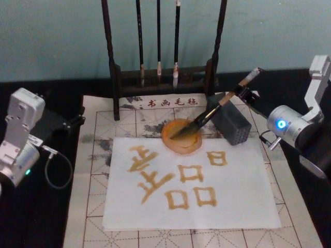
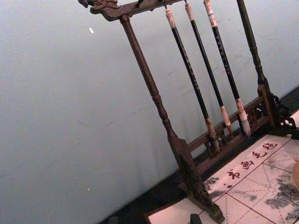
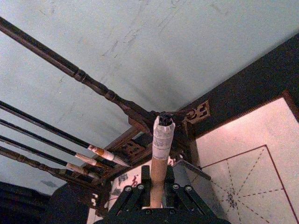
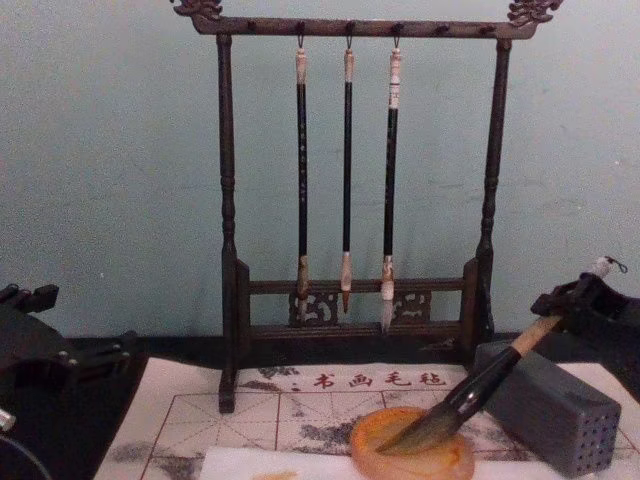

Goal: Pick up the brush from the inkstone, write on the paper, then place the brush back to its original position.

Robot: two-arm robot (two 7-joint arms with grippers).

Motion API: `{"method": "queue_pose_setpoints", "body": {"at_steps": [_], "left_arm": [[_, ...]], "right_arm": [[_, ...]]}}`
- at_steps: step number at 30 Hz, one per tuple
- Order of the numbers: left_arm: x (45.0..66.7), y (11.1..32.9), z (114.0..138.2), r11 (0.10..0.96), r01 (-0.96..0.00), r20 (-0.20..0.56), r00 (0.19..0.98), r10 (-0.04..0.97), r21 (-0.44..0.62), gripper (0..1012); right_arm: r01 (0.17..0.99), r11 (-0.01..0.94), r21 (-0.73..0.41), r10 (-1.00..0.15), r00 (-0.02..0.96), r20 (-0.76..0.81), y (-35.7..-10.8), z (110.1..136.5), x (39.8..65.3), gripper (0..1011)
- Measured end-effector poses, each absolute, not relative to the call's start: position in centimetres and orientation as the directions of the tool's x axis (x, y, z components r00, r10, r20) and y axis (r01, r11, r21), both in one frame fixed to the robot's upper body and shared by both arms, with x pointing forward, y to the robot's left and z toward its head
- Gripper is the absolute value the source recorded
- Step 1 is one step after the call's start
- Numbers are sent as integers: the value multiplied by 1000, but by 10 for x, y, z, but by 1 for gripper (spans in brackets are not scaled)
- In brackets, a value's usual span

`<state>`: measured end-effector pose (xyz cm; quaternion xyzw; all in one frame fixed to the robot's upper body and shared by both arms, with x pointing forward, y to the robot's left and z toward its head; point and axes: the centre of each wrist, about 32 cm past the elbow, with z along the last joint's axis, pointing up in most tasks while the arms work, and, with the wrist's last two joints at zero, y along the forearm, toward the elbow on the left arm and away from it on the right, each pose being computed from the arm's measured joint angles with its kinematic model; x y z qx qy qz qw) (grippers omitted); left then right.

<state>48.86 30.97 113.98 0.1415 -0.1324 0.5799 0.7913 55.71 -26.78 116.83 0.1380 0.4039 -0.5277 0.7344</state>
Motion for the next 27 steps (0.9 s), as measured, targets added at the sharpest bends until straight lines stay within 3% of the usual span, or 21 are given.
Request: {"method": "queue_pose_setpoints", "body": {"at_steps": [13, 27], "left_arm": [[489, 310, 1140, 287, -955, 374, 292, 880, 70, 1001], [489, 310, 1140, 287, -955, 374, 292, 880, 70, 1001]], "right_arm": [[889, 409, -204, -669, 140, -730, -268, 1170, 556, 188], [895, 431, -119, -711, 255, -655, -265, 1179, 546, 188]]}}
